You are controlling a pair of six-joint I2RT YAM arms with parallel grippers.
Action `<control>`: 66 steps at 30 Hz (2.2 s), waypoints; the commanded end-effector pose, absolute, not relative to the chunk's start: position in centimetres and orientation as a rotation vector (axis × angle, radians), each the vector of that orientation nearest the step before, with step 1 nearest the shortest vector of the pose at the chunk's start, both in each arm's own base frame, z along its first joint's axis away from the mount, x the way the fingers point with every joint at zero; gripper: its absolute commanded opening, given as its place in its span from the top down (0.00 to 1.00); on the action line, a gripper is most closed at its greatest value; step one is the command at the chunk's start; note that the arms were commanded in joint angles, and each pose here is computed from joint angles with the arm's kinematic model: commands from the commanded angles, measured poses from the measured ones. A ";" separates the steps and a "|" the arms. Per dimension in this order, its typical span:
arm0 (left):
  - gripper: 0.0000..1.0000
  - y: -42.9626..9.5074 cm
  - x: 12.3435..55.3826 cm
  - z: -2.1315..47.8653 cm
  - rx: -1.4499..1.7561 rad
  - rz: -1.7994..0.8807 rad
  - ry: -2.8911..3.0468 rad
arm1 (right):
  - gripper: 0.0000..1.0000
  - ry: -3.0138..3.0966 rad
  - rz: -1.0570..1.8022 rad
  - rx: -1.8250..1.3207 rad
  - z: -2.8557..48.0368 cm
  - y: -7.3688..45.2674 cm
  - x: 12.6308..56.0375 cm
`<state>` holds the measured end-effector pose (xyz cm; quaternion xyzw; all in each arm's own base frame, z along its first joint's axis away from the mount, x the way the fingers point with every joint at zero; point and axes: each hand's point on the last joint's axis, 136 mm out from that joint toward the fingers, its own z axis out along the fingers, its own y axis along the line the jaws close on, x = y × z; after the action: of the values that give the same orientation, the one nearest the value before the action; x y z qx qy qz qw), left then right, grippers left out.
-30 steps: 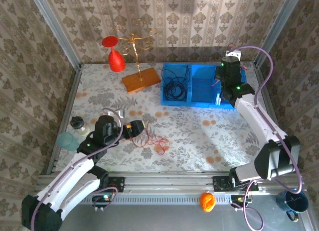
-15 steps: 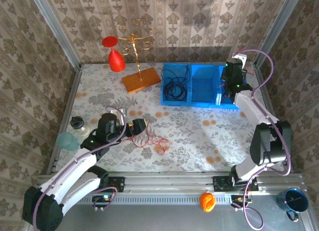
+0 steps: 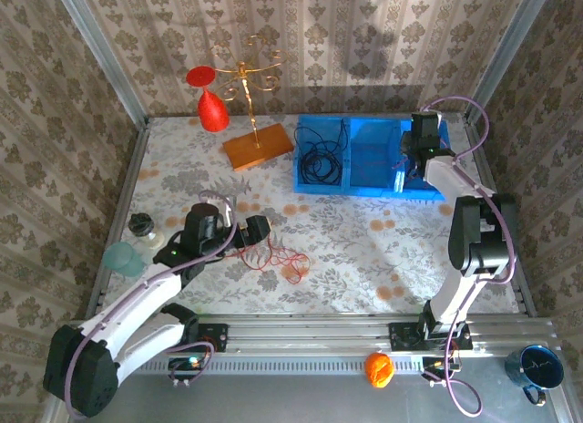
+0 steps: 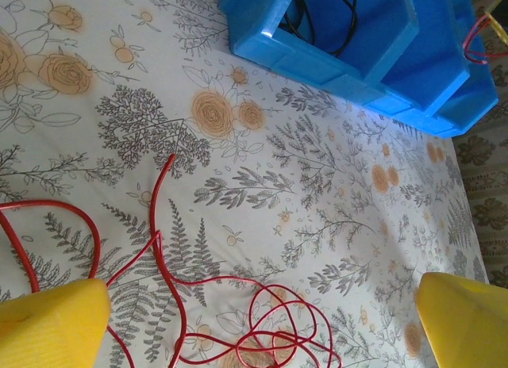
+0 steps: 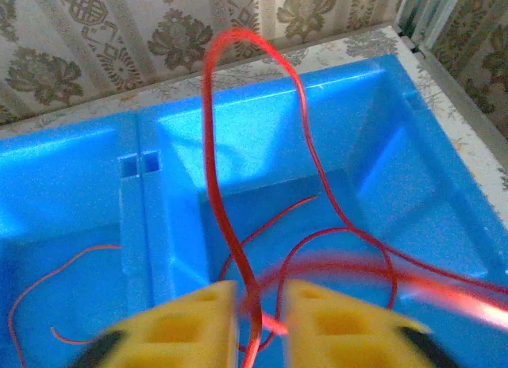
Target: Untangle the cables
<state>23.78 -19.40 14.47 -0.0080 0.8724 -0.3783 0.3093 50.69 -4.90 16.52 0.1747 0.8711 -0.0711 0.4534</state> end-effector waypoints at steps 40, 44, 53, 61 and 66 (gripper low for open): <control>0.34 -19.0 22.5 4.9 -0.023 -0.774 2.593 | 0.50 2.328 0.652 -0.856 9.9 34.9 21.7; 0.35 -19.1 22.4 5.4 -0.003 -0.766 2.588 | 0.58 2.316 0.648 -0.864 9.6 36.3 22.6; 0.35 -19.5 21.9 8.7 0.113 -0.824 2.490 | 1.00 2.246 0.648 -0.799 13.7 34.8 22.6; 0.31 -20.9 21.2 13.8 0.245 -0.955 2.245 | 1.00 2.128 0.696 -0.741 19.7 33.1 22.1; 0.21 -17.6 21.9 11.1 0.050 -0.730 2.349 | 0.63 2.276 0.619 -0.799 15.3 33.7 22.3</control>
<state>21.57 -20.18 13.62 0.0660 0.8725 -0.3456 0.3390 22.39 34.00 19.34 -0.2927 0.8359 0.2754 0.3739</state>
